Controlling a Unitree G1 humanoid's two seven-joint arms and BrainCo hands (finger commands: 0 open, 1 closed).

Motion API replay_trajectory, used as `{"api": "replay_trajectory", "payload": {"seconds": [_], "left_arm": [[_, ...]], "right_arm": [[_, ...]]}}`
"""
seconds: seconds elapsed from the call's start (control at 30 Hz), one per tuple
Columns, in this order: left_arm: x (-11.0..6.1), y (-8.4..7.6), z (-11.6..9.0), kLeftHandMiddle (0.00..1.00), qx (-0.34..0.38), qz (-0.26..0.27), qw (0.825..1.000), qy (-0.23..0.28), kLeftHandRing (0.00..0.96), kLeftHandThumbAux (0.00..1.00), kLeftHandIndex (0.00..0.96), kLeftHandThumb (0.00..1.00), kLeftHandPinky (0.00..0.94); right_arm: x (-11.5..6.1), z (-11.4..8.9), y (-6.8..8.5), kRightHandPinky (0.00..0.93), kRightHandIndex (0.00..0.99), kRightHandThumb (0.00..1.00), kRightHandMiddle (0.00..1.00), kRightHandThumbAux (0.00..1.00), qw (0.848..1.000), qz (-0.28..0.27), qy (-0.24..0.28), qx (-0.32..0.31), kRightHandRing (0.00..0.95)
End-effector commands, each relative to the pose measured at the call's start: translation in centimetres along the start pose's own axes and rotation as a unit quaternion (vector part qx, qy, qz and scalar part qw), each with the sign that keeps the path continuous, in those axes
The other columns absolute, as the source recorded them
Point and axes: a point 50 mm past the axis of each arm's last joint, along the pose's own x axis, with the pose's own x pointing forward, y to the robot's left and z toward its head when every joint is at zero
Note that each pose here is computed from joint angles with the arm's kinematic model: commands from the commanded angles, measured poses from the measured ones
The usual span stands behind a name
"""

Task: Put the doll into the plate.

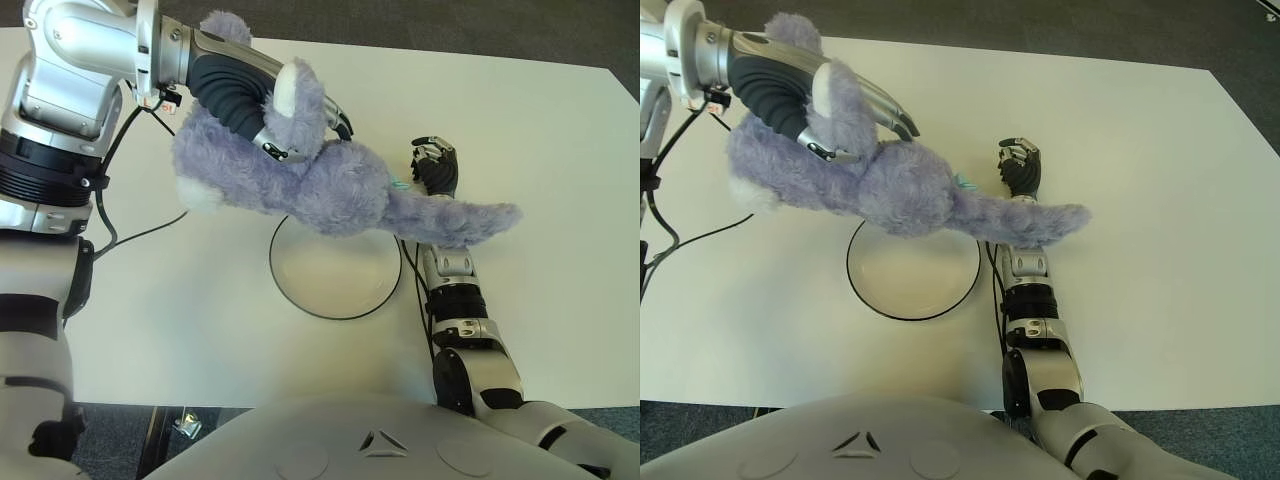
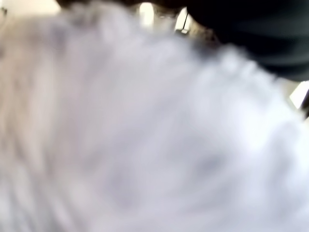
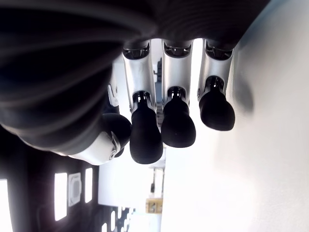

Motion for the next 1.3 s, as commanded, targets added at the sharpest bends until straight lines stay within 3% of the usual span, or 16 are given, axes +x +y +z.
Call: {"api": "replay_trajectory", "payload": {"seconds": [0.03,0.4,0.6,0.87,1.03,1.3], "left_arm": [[0.2,0.5,-0.1,0.0,0.041,-0.029,0.999,0.022,0.0,0.212,0.0,0.668,0.0],[0.2,1.1,-0.2,0.0,0.073,-0.031,0.996,0.037,0.0,0.221,0.0,0.683,0.0],[-0.6,2.3,0.2,0.0,0.072,-0.02,0.996,0.045,0.0,0.244,0.0,0.718,0.0],[0.0,2.1,0.0,0.0,0.069,-0.008,0.997,0.043,0.0,0.254,0.0,0.749,0.0],[-0.6,3.1,0.3,0.0,0.074,0.012,0.996,0.051,0.0,0.261,0.0,0.748,0.0],[0.3,2.6,0.0,0.0,0.098,0.009,0.993,0.062,0.0,0.253,0.0,0.723,0.0]], "right_arm": [[-0.7,-2.4,0.3,0.743,0.44,0.712,0.749,0.716,0.998,0.001,0.062,-0.009,0.748],[-0.4,-2.3,0.5,0.746,0.44,0.713,0.753,0.716,0.998,0.0,0.064,-0.021,0.75],[-0.3,-2.3,0.6,0.751,0.44,0.713,0.756,0.716,0.998,0.0,0.062,-0.029,0.751],[-0.2,-2.2,0.5,0.759,0.441,0.713,0.764,0.716,0.998,-0.001,0.06,-0.036,0.757],[-0.2,-2.2,0.5,0.76,0.441,0.713,0.768,0.716,0.998,-0.001,0.058,-0.035,0.76],[-0.1,-2.3,0.4,0.754,0.441,0.713,0.771,0.716,0.998,0.001,0.058,-0.032,0.762]]}}
